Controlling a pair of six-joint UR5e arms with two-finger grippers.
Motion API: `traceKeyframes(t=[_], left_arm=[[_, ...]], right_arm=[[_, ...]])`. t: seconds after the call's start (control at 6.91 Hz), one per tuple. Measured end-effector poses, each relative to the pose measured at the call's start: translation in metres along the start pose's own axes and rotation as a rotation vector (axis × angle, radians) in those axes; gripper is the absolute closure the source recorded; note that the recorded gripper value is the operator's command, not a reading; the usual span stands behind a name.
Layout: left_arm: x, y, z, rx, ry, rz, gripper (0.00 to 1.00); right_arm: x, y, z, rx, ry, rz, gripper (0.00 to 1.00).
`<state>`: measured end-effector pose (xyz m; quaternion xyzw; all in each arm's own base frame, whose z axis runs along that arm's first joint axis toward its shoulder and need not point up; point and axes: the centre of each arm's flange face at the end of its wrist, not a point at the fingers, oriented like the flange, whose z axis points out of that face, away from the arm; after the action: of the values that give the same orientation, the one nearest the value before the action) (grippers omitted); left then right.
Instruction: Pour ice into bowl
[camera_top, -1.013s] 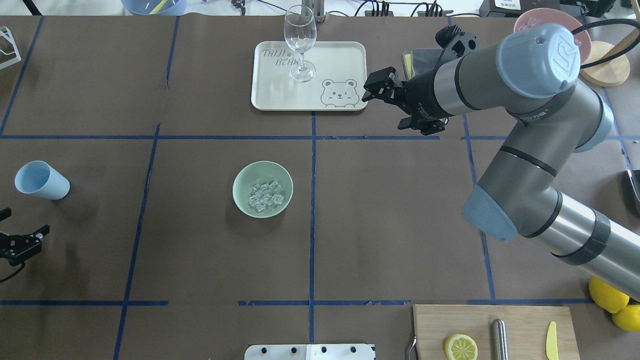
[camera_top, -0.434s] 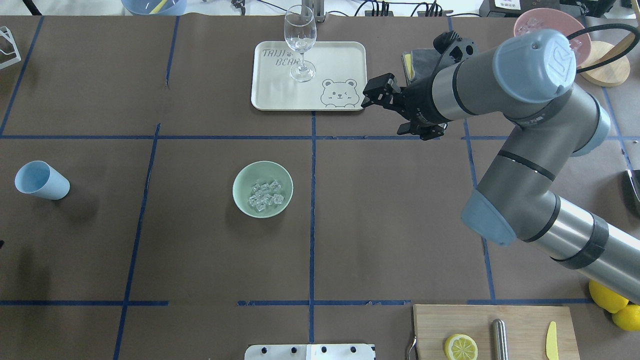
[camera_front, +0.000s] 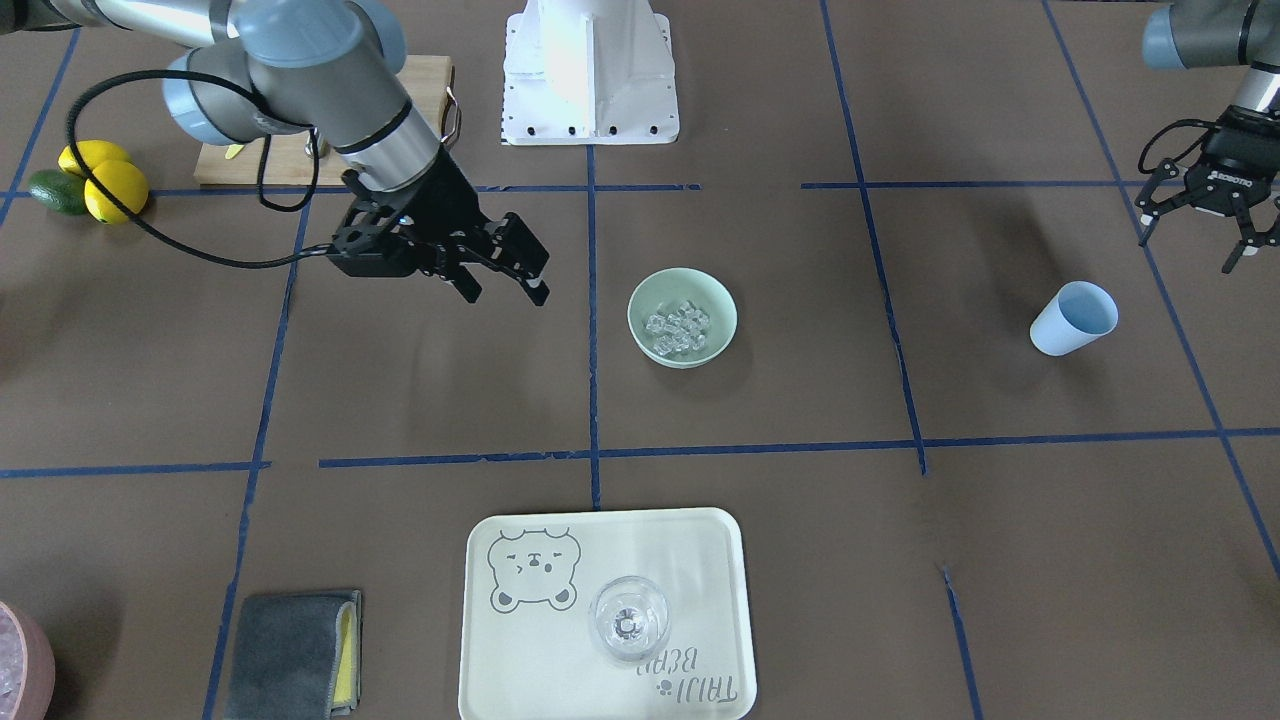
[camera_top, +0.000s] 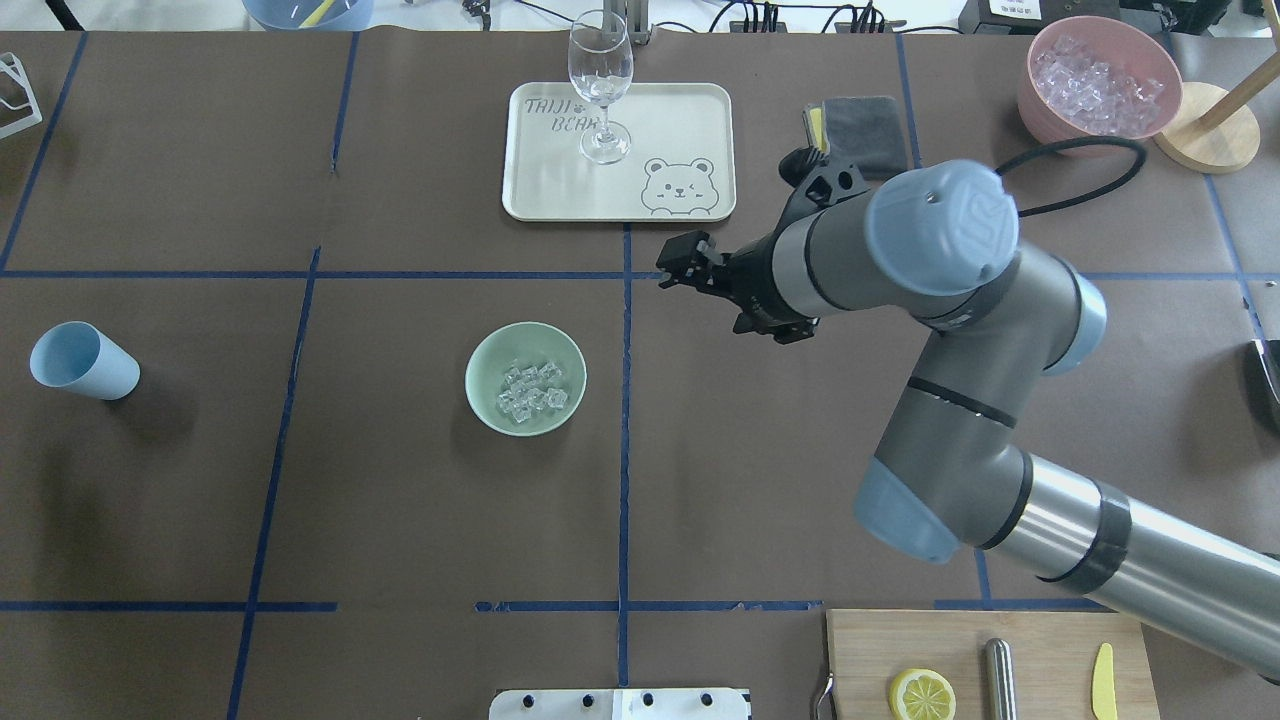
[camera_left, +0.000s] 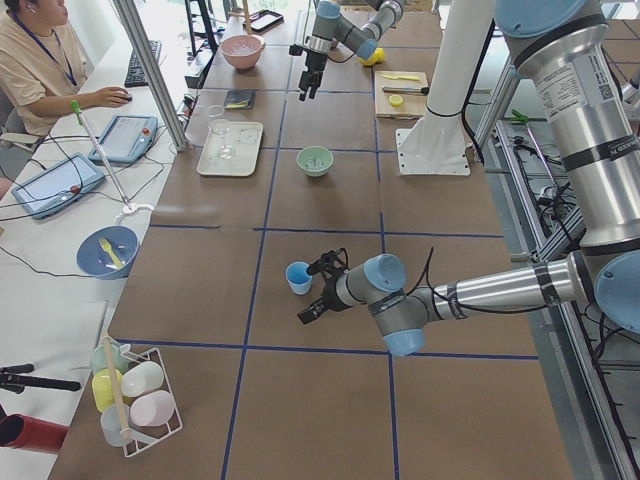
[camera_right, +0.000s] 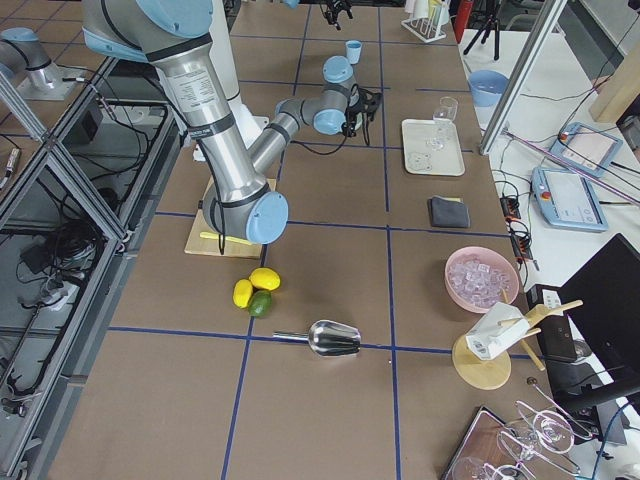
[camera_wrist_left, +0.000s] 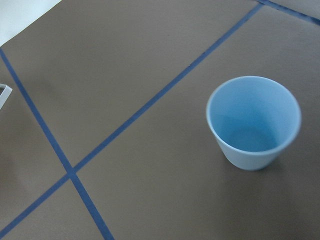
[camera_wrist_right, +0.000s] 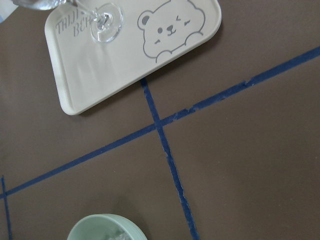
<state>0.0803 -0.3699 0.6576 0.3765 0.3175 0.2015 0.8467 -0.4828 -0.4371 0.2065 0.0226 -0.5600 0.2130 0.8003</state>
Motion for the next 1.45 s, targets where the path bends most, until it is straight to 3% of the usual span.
traceKeyframes(t=[0.43, 0.58, 0.72, 0.87, 1.01, 1.16, 1.45], left_arm=[[-0.067, -0.096, -0.003, -0.08, 0.062, -0.195, 0.0], [-0.073, -0.106, -0.004, -0.087, 0.068, -0.224, 0.0], [-0.075, -0.111, -0.004, -0.088, 0.07, -0.246, 0.0], [-0.076, -0.113, -0.004, -0.087, 0.071, -0.26, 0.0], [-0.076, -0.114, -0.005, -0.086, 0.072, -0.267, 0.0], [-0.076, -0.114, -0.005, -0.085, 0.072, -0.269, 0.0], [-0.076, -0.114, -0.005, -0.084, 0.072, -0.269, 0.0]], right_arm=[[-0.029, 0.072, 0.088, 0.005, 0.063, -0.047, 0.0], [-0.038, 0.086, 0.103, 0.012, 0.073, -0.059, 0.09], [-0.042, 0.092, 0.111, 0.016, 0.079, -0.066, 0.38], [-0.043, 0.094, 0.117, 0.019, 0.088, -0.071, 0.41], [-0.048, 0.095, 0.125, 0.021, 0.099, -0.073, 0.54], [-0.055, 0.096, 0.134, 0.023, 0.109, -0.073, 1.0], [-0.063, 0.097, 0.138, 0.021, 0.109, -0.079, 1.0]])
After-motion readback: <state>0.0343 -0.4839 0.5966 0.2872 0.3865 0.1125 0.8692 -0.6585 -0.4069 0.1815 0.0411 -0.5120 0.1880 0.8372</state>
